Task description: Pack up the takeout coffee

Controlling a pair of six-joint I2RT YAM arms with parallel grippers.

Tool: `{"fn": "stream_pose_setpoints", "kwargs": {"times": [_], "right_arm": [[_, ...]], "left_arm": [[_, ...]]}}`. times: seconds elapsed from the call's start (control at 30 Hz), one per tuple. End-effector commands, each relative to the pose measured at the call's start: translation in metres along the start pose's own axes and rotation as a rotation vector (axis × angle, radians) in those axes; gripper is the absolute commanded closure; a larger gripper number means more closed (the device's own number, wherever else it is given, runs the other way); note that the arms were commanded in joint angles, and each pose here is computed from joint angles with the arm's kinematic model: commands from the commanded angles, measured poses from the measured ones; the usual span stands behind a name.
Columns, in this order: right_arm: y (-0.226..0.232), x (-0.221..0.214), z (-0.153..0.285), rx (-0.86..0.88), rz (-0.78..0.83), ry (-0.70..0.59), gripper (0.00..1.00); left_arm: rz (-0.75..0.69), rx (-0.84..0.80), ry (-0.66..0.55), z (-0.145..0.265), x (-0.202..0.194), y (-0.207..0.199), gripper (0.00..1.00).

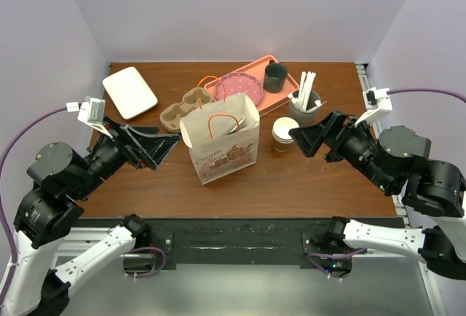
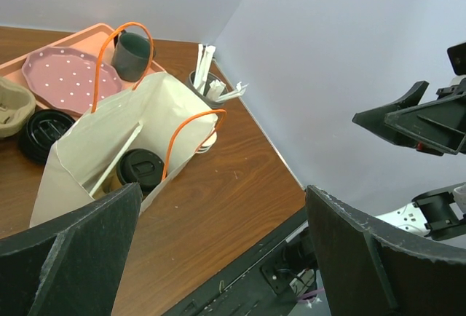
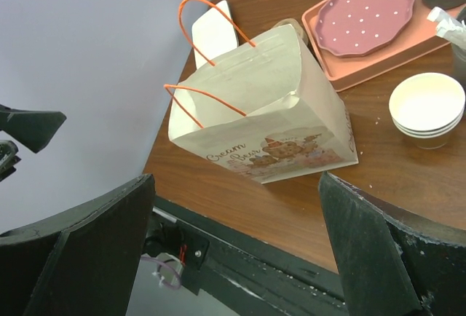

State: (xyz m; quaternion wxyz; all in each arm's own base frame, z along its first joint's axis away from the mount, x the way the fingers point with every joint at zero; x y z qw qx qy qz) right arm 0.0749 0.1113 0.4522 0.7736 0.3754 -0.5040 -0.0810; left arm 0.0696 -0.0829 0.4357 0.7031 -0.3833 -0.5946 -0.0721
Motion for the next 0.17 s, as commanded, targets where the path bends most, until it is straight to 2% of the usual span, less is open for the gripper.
{"fn": "stream_pose_setpoints", "kwargs": {"times": [0.0, 0.13], "right_arm": [[-0.0016, -0.001, -0.0012, -0.016, -0.033, -0.019, 0.01], [0.0008, 0.0, -0.0023, -0.013, -0.04, -0.022, 0.01]], "left_arm": [[0.012, -0.017, -0.056, 0.0048, 0.0091, -0.0048, 0.0], [0.013, -0.016, -0.056, 0.0057, 0.0092, -0.0048, 0.0]]}}
Point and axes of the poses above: each gripper's point midway between its finger pads, its own z axis back along the fingers, its own y axis along the line the jaws close on, x = y × z, the point moved 10 cm from there along z, back along the fingers, and after that the axes turned 7 degrees about -z, right-handed, at the moved point
